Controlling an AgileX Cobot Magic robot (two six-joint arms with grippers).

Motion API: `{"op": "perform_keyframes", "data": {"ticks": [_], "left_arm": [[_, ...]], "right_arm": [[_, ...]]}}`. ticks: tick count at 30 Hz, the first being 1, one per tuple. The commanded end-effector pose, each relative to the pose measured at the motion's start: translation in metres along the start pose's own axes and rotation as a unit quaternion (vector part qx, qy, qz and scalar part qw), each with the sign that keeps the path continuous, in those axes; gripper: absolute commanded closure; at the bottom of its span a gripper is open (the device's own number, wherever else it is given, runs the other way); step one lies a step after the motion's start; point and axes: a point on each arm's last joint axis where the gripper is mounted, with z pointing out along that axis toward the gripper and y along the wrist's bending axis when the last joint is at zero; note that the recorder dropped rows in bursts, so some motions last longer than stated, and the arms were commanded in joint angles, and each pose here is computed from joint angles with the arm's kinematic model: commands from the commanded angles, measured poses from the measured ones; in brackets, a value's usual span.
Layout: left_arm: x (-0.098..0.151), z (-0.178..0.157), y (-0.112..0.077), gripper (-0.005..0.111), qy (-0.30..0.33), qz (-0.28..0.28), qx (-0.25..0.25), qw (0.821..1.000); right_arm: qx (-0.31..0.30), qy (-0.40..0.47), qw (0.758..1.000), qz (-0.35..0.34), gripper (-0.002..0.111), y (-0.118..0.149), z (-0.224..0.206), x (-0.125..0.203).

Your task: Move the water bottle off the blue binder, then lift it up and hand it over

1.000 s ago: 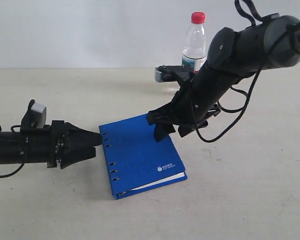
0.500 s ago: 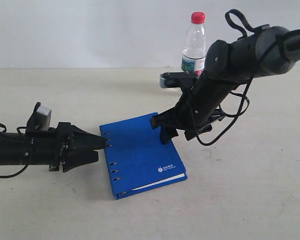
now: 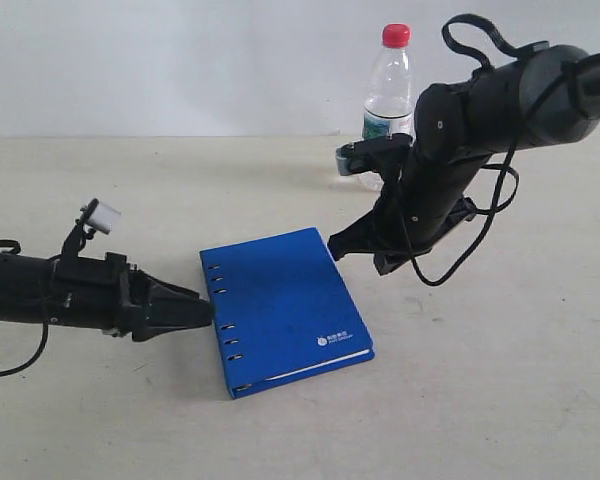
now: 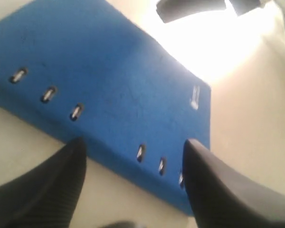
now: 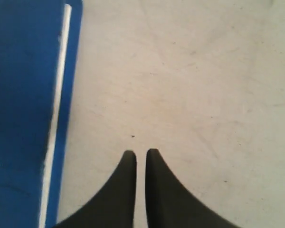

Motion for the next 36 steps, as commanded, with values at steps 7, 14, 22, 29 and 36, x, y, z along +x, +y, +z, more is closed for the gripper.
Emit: {"op": "perform_keyframes", "data": {"ticks": [7, 14, 22, 29, 36], "left_arm": [[0.006, 0.019, -0.004, 0.051, 0.074, 0.046, -0.048, 0.995], [-0.002, 0.021, -0.006, 0.051, 0.03, 0.021, -0.043, 0.998], [-0.007, 0.021, -0.013, 0.051, -0.002, 0.003, -0.003, 1.0], [-0.014, 0.021, -0.028, 0.051, -0.05, -0.003, 0.084, 0.995], [-0.014, 0.021, -0.028, 0.051, -0.049, -0.021, 0.085, 0.995]], "right_arm": [[-0.003, -0.005, 1.0, 0.014, 0.108, -0.015, 0.018, 0.0], [-0.101, 0.018, 0.995, 0.002, 0.108, 0.001, 0.041, 0.007], [-0.254, 0.018, 0.963, -0.089, 0.108, 0.031, 0.041, 0.013], [-0.27, 0.016, 0.956, -0.111, 0.108, 0.036, 0.039, 0.014], [-0.265, 0.011, 0.958, -0.11, 0.108, 0.035, 0.04, 0.013]]}}
